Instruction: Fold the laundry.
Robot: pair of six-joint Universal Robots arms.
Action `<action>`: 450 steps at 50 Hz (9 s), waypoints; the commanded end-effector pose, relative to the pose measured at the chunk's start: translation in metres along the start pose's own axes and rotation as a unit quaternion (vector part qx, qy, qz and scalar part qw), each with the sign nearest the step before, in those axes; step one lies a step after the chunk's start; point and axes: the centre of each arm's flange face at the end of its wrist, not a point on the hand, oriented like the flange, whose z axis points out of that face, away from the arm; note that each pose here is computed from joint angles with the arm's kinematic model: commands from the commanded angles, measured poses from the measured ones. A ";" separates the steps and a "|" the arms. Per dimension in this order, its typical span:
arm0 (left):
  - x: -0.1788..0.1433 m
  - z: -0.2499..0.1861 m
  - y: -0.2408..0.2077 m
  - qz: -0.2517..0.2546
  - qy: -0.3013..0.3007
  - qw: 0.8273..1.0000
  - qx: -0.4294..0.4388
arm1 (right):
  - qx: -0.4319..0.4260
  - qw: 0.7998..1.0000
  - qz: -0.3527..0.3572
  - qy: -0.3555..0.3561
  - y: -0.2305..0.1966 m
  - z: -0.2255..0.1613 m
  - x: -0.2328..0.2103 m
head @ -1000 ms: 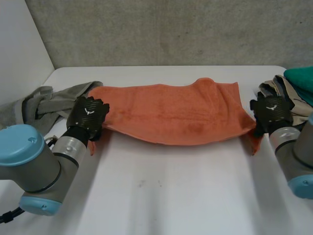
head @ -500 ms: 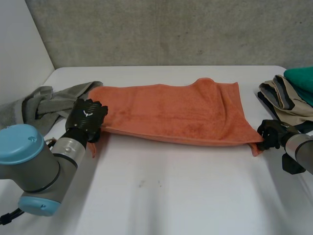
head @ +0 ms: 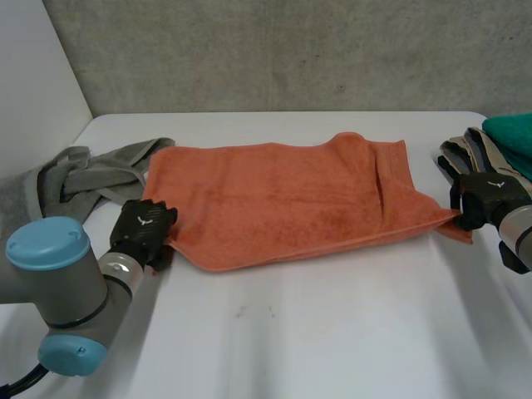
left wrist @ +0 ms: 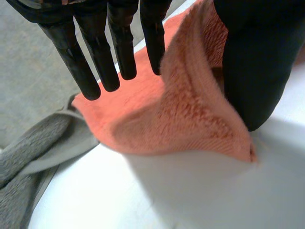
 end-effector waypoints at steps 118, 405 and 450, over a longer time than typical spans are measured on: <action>-0.007 -0.011 -0.070 0.062 -0.053 0.989 0.122 | -0.045 0.975 -0.216 -0.026 0.031 0.017 0.029; 0.006 -0.099 -0.205 -0.073 0.299 0.938 0.159 | 0.245 0.928 -0.228 -0.161 -0.033 0.021 -0.161; 0.008 -0.094 -0.201 -0.075 0.300 0.939 0.151 | 0.355 0.917 -0.176 0.042 -0.026 0.101 0.225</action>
